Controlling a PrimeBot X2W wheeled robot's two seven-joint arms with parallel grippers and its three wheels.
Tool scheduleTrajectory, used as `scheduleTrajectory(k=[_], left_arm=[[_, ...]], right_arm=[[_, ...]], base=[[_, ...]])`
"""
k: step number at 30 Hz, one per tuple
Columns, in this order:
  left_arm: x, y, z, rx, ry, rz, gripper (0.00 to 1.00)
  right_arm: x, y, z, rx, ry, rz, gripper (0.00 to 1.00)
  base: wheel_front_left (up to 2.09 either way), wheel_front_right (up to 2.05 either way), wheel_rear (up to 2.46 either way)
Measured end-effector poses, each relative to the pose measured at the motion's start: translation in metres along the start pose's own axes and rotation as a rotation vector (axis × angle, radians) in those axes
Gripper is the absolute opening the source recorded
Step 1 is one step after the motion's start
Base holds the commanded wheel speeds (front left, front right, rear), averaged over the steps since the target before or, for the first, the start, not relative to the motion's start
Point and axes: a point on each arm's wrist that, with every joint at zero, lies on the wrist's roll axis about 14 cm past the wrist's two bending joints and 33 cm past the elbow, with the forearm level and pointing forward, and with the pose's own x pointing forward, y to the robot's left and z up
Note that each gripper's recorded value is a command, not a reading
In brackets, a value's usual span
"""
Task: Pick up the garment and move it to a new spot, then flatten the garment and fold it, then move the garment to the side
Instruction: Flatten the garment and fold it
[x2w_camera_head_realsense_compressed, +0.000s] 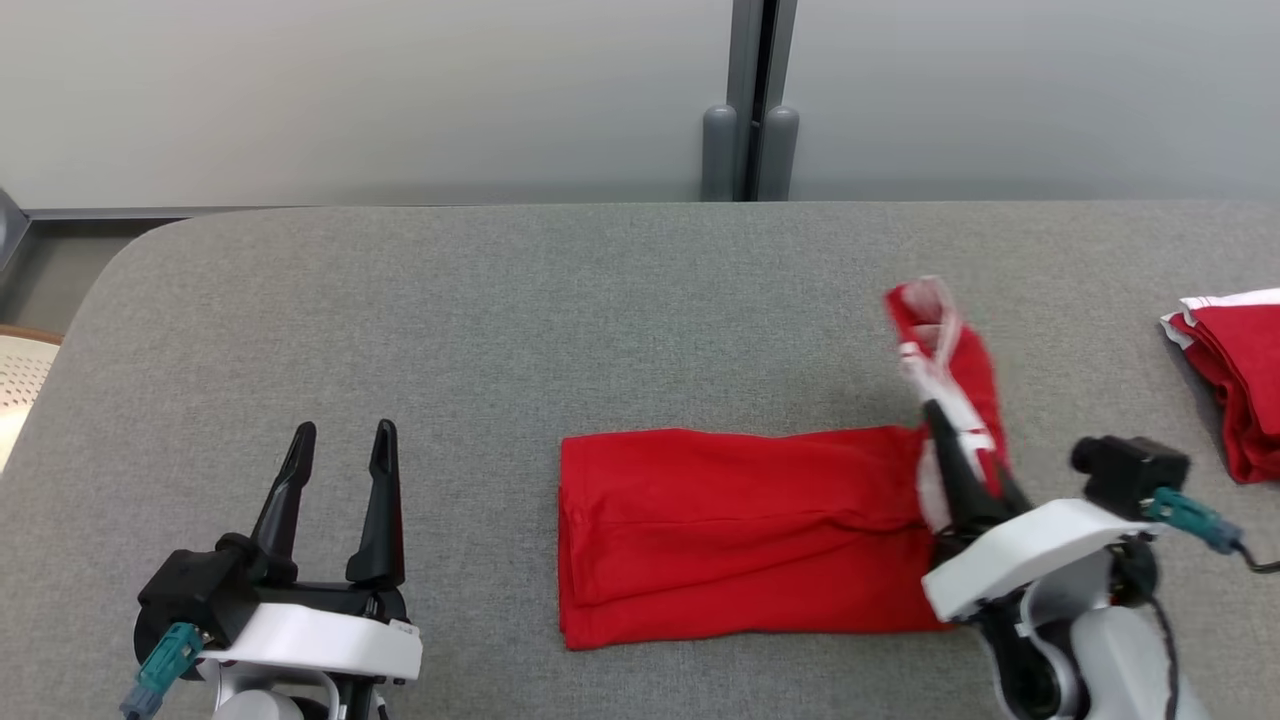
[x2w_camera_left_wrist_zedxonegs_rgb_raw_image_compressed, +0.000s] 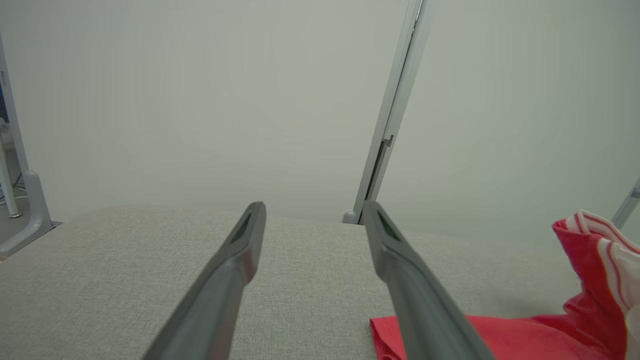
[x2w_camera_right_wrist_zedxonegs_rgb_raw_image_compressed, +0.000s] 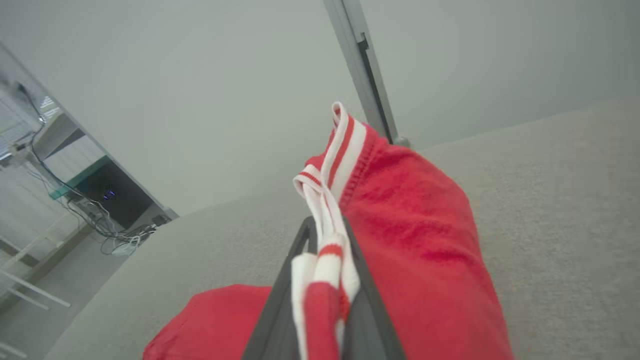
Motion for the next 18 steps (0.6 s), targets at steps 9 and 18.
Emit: scheduleTrajectory(k=[9, 18], left_arm=[[-0.008, 0.007, 0.003, -0.001, -0.004, 0.025, 1.00], [-0.023, 0.027, 0.001, 0.009, 0.011, 0.091, 1.00]], right_arm=[[-0.005, 0.099, -0.035, 0.152, 0.121, 0.275, 0.00], [0.005, 0.146, -0.086, 0.224, 0.252, 0.394, 0.00]], base=[[0.00, 0.00, 0.00], [0.00, 0.00, 0.00]])
